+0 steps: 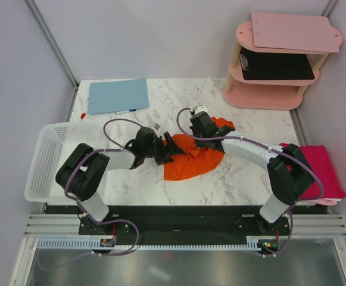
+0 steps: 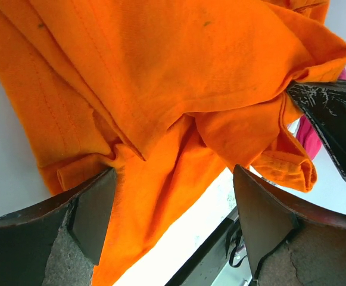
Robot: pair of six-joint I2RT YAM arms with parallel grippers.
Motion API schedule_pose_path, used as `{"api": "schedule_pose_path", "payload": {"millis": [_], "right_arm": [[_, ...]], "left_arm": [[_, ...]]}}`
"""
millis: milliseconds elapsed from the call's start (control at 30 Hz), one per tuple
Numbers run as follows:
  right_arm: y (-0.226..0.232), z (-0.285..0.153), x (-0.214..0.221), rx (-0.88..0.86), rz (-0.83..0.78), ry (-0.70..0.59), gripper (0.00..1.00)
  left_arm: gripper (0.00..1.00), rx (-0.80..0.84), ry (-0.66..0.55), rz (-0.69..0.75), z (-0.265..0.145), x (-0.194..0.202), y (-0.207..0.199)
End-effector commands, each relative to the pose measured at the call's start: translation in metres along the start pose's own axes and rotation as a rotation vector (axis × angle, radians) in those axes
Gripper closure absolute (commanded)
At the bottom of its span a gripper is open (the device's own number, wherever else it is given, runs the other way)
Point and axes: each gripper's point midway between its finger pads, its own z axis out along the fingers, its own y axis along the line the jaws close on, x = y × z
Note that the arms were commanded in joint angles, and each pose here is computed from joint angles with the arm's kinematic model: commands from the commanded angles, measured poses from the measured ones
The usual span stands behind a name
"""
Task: Fold and stack the t-shirts
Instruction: Flatten out the tshirt
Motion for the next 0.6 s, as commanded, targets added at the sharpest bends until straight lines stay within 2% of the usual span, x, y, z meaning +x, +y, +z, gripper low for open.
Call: {"api": "schedule_pose_path", "payload": {"millis": [0,267,567], "right_arm": [[0.003,0.005,0.001,-0.01,0.015,-0.011,0.98],[0.004,0.011,0.009,-0.014,0.016,0.007,0.98],[0.005,0.017,0.015,-0.021,0.012,0.025,0.98]], "left_arm": [[0.15,0.053,-0.029,0.007,-0.001,-0.005,-0.015],[0.15,0.06,-0.056,0.03,-0.012,-0.006,-0.02],[0.15,0.054,-0.058,0.046,-0.007,-0.009,-0.023]]}}
